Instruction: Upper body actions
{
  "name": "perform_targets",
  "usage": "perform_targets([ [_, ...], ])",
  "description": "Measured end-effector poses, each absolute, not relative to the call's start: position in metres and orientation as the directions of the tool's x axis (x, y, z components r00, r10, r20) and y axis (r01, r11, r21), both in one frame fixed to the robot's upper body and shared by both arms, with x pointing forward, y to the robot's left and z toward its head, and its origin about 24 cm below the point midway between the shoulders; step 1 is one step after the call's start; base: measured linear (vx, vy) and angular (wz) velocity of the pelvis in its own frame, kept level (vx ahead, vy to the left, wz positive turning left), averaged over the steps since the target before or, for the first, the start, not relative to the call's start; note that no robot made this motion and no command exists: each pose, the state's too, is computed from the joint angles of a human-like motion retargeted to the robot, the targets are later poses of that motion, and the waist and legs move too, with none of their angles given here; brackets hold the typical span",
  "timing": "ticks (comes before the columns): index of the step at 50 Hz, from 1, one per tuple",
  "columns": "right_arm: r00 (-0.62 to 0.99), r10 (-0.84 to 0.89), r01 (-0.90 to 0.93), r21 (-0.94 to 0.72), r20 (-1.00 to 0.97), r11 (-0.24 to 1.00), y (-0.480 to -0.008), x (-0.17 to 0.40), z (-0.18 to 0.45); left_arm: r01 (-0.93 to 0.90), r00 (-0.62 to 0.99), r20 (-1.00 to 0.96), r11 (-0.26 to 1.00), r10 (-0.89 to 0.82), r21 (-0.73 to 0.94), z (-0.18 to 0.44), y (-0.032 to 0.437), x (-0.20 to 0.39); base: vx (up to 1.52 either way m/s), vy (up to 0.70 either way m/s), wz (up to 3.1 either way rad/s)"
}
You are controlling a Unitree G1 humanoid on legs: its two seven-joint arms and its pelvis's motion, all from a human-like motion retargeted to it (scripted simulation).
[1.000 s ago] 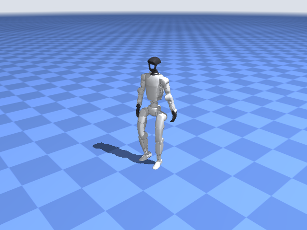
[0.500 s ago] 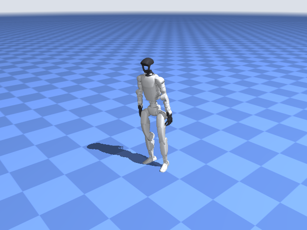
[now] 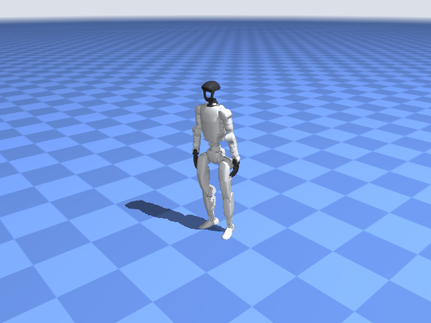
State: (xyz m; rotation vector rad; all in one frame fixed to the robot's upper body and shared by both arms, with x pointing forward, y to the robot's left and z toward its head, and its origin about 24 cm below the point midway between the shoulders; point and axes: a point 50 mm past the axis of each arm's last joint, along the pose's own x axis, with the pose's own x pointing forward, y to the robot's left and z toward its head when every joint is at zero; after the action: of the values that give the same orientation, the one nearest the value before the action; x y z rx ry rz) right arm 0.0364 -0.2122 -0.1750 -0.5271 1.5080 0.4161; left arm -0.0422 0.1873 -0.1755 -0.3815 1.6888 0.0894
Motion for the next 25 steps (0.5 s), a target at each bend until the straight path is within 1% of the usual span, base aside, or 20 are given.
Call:
perform_targets([
  [8, 0.057, -0.031, -0.564, -0.058, -0.998, 0.824, -0.208, 0.045, -0.175, -0.244, -0.097, -0.98, 0.958, -0.176, -0.148, -0.176, 0.192, -0.035, 0.01, 0.02, 0.01],
  [15, 0.008, -0.035, -0.551, -0.033, -0.999, 0.834, -0.209, 0.032, -0.175, -0.24, -0.091, -0.98, 0.959, -0.177, -0.151, -0.176, 0.192, -0.034, 0.0, 0.0, 0.0],
  [25, -0.066, -0.099, -0.551, -0.046, -0.993, 0.833, -0.218, 0.009, -0.174, -0.228, -0.113, -0.976, 0.961, -0.186, -0.157, -0.176, 0.191, -0.039, 0.0, 0.0, 0.0],
])
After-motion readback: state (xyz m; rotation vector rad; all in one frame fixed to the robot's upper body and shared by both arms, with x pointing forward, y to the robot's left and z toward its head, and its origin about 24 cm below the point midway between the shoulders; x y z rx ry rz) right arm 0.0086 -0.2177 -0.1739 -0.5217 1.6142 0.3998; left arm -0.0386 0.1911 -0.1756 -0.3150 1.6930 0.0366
